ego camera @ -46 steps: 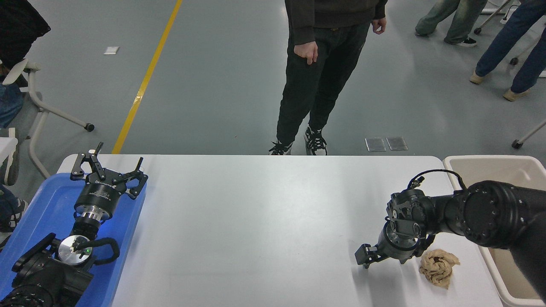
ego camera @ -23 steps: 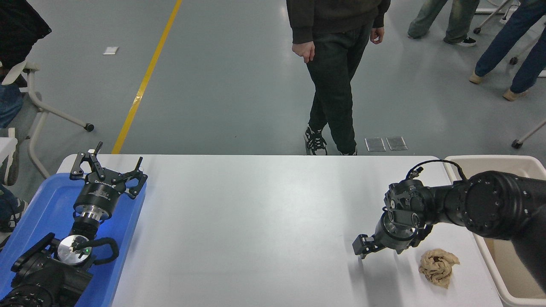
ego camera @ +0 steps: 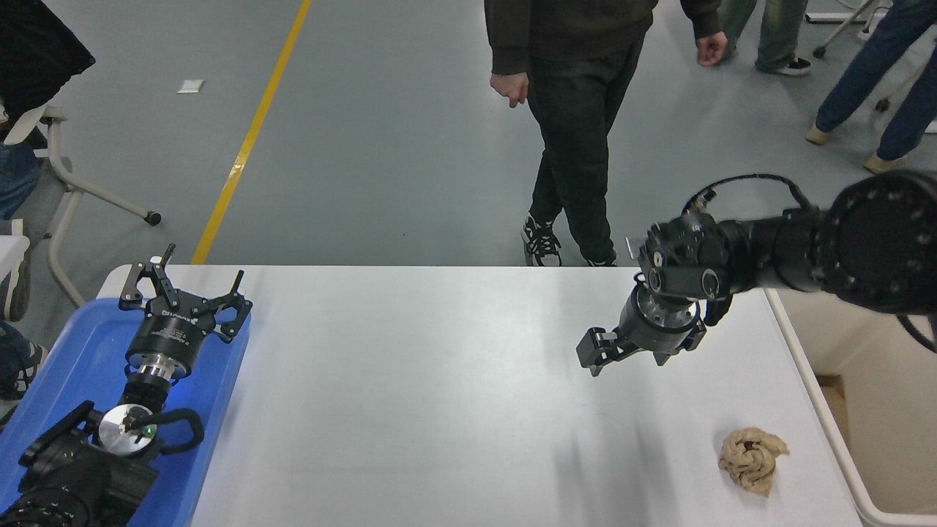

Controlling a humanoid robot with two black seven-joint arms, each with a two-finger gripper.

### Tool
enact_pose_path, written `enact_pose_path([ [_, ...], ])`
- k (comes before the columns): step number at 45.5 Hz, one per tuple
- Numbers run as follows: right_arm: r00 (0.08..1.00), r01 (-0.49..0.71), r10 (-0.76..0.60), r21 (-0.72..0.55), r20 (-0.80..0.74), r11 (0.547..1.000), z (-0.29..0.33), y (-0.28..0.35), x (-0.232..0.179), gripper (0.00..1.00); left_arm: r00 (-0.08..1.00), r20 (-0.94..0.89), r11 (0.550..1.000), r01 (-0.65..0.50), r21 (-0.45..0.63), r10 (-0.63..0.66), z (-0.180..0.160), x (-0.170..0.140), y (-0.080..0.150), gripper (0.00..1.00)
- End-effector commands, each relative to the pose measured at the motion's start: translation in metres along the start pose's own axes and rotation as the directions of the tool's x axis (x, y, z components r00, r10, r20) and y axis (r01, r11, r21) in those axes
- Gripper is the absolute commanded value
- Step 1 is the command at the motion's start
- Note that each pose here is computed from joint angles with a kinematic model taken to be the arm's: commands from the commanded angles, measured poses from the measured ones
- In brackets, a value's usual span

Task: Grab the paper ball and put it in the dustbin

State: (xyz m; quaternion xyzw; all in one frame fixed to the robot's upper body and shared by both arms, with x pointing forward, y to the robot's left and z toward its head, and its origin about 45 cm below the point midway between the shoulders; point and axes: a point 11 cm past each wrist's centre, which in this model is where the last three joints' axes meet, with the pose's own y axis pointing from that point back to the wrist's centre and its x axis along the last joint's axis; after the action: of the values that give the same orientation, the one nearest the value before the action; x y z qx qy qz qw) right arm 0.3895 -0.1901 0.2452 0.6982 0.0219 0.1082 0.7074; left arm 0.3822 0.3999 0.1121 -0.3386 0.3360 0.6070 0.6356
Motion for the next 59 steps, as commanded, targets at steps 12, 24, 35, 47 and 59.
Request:
enact_pose_path([
  [12, 0.995, -0.025, 0.022, 0.03, 0.097, 0.999, 0.041, 0.148, -0.034, 1.0, 1.0, 0.0, 1.0, 0.0, 0.0, 0.0, 0.0, 0.0, 0.0, 0.99],
  [24, 0.991, -0.074, 0.074, -0.011, 0.108, 0.997, 0.068, 0.176, -0.047, 1.0, 1.0, 0.001, 1.0, 0.002, 0.001, -0.002, 0.0, -0.001, -0.001, 0.99],
  [35, 0.987, -0.049, 0.066, -0.115, 0.148, 0.992, 0.114, 0.168, -0.061, 1.0, 1.0, 0.004, 1.0, 0.005, 0.005, -0.005, 0.0, -0.002, -0.001, 0.99],
  [47, 0.983, -0.04, 0.069, -0.166, 0.17, 0.985, 0.175, 0.128, -0.086, 1.0, 1.0, 0.006, 1.0, 0.006, 0.007, -0.006, 0.0, -0.002, -0.002, 0.99],
  [59, 0.978, 0.01, 0.033, -0.203, 0.205, 0.979, 0.219, 0.057, -0.114, 1.0, 1.0, 0.004, 1.0, 0.005, 0.004, -0.005, 0.0, -0.001, -0.001, 0.99],
])
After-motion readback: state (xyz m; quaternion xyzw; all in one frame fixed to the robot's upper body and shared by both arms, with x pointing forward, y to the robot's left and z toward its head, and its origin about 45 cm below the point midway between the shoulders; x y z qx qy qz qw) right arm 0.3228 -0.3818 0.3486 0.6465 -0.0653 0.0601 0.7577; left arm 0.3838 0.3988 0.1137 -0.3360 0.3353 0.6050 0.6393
